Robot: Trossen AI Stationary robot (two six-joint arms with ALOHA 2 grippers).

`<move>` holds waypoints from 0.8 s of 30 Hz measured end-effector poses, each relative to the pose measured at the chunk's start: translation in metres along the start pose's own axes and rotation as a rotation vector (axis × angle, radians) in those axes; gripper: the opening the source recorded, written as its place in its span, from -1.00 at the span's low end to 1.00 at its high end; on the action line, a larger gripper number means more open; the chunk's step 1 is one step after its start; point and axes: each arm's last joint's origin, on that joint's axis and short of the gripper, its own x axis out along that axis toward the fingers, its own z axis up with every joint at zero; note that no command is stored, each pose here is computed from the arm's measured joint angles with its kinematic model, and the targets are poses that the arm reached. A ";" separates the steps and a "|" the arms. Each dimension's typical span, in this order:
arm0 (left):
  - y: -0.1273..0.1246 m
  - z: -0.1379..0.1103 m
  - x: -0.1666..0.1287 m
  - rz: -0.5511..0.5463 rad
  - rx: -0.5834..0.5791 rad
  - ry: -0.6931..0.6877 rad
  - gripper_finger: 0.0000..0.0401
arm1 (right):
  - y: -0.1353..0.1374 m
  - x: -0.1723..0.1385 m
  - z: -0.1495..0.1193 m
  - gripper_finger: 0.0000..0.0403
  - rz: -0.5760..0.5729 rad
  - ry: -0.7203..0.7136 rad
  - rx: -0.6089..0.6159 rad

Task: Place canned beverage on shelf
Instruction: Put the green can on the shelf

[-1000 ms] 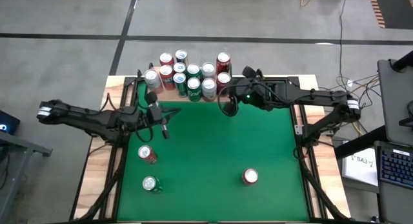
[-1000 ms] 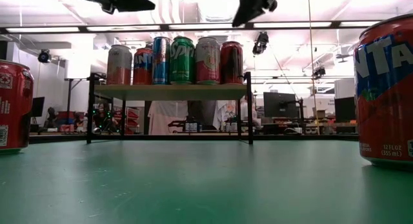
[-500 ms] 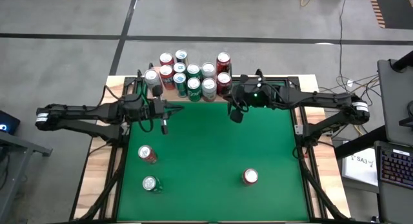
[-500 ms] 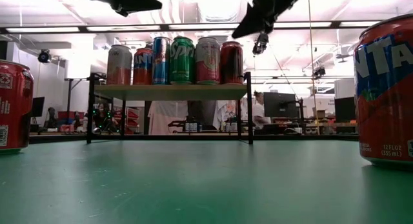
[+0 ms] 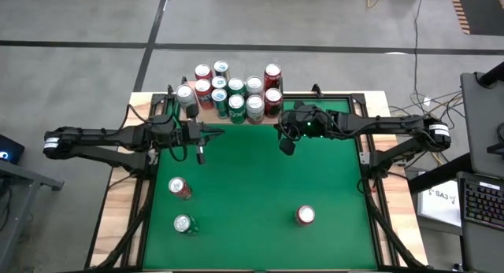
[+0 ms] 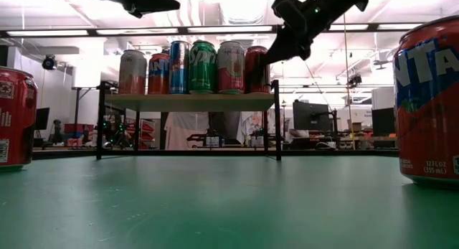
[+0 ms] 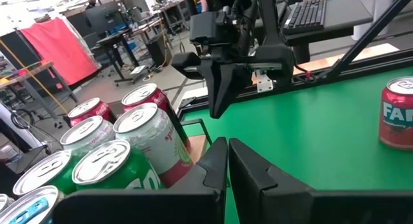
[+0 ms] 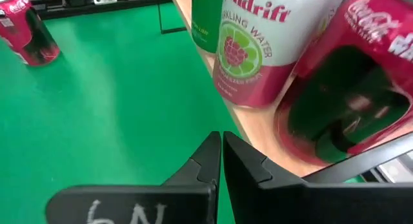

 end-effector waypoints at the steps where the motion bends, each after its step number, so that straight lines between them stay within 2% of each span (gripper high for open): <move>1: 0.000 0.000 0.000 0.000 0.000 0.000 -1.00 | 0.000 0.000 0.000 -0.95 -0.001 -0.004 -0.004; 11: 0.001 0.000 0.004 0.050 -0.012 0.006 -1.00 | -0.001 -0.001 0.003 -0.95 -0.043 -0.007 0.114; 17: -0.001 -0.001 0.010 0.053 -0.012 0.006 -1.00 | -0.001 -0.001 0.003 -0.95 -0.043 -0.015 0.313; 24: -0.003 -0.004 0.016 0.046 -0.034 0.028 -1.00 | -0.001 -0.001 0.000 -0.95 -0.049 0.012 0.308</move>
